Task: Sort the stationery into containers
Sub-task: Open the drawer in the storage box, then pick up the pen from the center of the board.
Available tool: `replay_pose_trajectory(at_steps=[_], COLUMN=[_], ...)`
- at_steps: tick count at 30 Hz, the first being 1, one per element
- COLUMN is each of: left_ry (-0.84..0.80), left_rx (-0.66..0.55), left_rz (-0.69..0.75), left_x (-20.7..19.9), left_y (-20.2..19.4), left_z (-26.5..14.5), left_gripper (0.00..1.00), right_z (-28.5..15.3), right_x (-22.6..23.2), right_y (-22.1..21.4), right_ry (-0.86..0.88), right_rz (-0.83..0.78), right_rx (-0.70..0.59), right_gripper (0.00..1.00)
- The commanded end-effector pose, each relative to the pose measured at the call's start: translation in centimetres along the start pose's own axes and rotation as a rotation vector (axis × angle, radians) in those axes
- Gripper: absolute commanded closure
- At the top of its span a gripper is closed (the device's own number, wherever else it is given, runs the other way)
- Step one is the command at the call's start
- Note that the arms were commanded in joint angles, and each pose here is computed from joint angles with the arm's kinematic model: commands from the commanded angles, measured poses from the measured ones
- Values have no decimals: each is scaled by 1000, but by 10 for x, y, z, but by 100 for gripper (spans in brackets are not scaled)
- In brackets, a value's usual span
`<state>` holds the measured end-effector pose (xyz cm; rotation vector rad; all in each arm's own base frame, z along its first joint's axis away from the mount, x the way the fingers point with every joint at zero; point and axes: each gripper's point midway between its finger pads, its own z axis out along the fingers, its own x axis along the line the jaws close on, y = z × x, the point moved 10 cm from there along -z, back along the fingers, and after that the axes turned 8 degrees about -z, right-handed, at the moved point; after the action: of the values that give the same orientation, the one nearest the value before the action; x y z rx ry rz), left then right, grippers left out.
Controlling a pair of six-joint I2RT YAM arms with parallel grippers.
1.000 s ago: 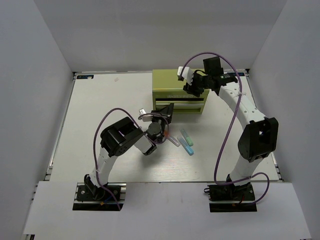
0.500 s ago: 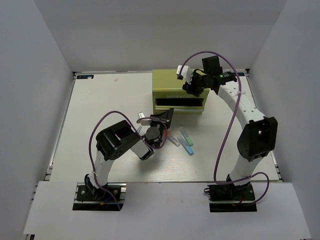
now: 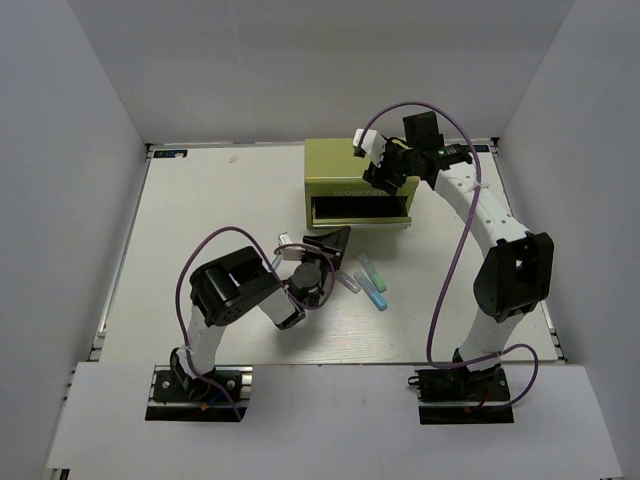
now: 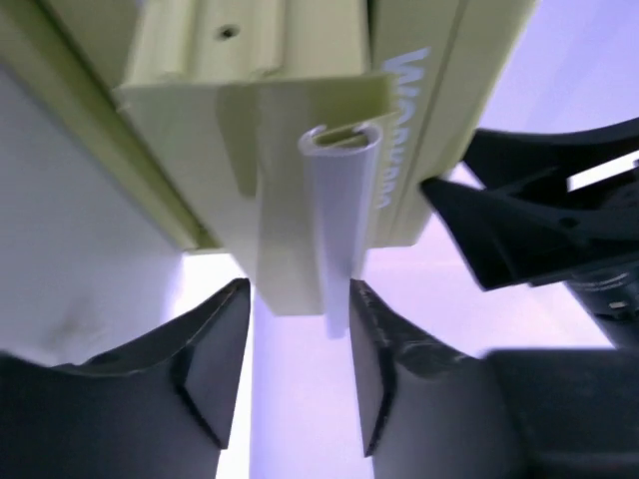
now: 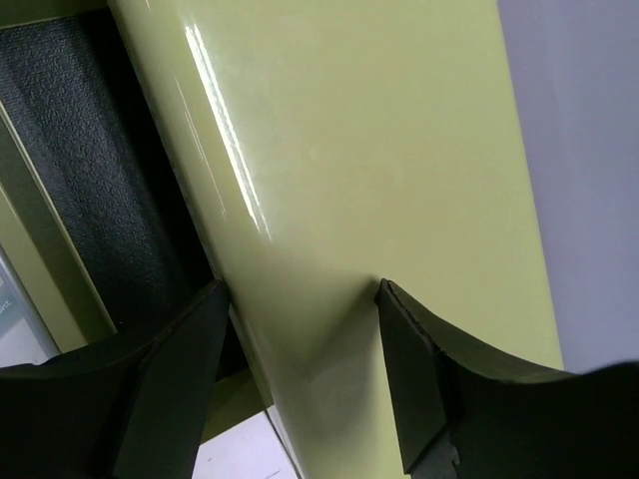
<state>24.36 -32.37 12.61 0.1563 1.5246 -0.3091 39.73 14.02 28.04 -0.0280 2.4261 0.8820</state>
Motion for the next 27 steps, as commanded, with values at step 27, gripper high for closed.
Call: replay_pose_trajectory(at_steps=[27], left_ry=[264], left_rx=[259], left_rz=[428], left_x=[-56], left_y=[71], left_z=[-123], left_gripper=[11], right_z=[-102], right_x=[115], right_y=[-1], right_ry=[-130], right_rz=[78], right_rx=[-206], right_gripper=[10])
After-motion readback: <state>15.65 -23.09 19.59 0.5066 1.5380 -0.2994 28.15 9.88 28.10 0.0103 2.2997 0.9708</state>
